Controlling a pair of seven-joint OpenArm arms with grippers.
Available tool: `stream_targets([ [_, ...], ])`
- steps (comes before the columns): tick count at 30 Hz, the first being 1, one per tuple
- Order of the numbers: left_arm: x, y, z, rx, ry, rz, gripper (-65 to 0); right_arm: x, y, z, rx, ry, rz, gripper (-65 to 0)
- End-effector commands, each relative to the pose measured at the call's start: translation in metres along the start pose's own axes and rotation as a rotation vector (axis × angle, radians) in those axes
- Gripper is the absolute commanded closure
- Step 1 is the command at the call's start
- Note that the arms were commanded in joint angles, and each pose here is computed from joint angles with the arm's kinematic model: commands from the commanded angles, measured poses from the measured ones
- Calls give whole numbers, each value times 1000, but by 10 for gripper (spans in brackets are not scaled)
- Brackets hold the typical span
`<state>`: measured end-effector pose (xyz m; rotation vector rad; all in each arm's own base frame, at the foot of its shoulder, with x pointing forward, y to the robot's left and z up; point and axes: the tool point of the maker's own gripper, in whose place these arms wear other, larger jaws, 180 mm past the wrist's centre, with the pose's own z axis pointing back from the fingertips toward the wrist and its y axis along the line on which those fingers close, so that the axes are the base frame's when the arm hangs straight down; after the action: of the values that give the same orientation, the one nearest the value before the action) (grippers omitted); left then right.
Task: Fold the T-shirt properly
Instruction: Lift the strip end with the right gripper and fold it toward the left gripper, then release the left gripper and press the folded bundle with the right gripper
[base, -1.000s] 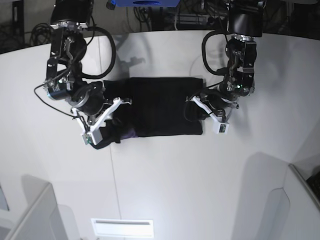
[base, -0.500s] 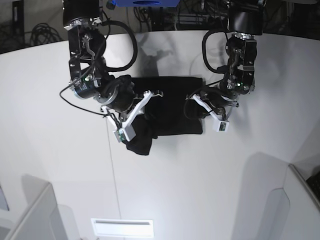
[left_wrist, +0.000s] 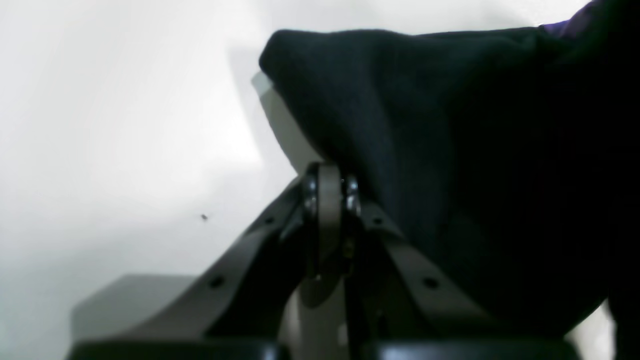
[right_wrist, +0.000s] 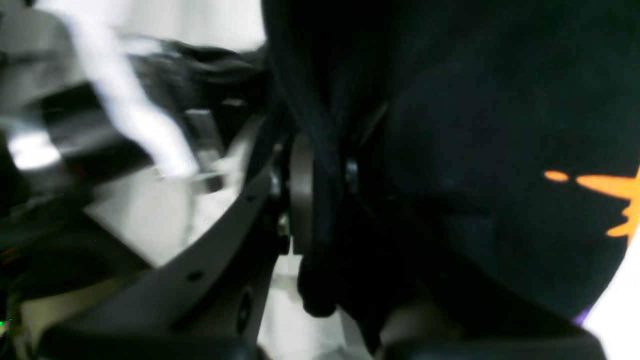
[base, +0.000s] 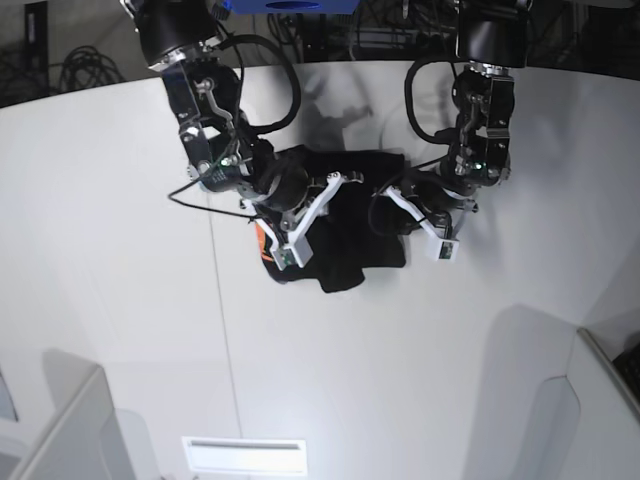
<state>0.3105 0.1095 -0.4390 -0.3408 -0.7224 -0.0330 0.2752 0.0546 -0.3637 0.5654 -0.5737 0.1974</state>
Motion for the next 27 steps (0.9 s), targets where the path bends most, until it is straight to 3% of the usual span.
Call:
stream_targets([
  [1, -21, 6, 2, 28, 81, -9, 0, 17, 11, 1, 33, -56, 11, 0],
  [11, -25, 14, 7, 42, 88, -12, 0, 22, 38, -13, 65, -53, 16, 0],
  [22, -14, 20, 31, 58, 45, -82, 0, 7, 26, -28, 34, 8, -1, 0],
  [27, -28, 21, 46, 62, 63, -104, 0, 6, 25, -28, 34, 16, 0, 0],
])
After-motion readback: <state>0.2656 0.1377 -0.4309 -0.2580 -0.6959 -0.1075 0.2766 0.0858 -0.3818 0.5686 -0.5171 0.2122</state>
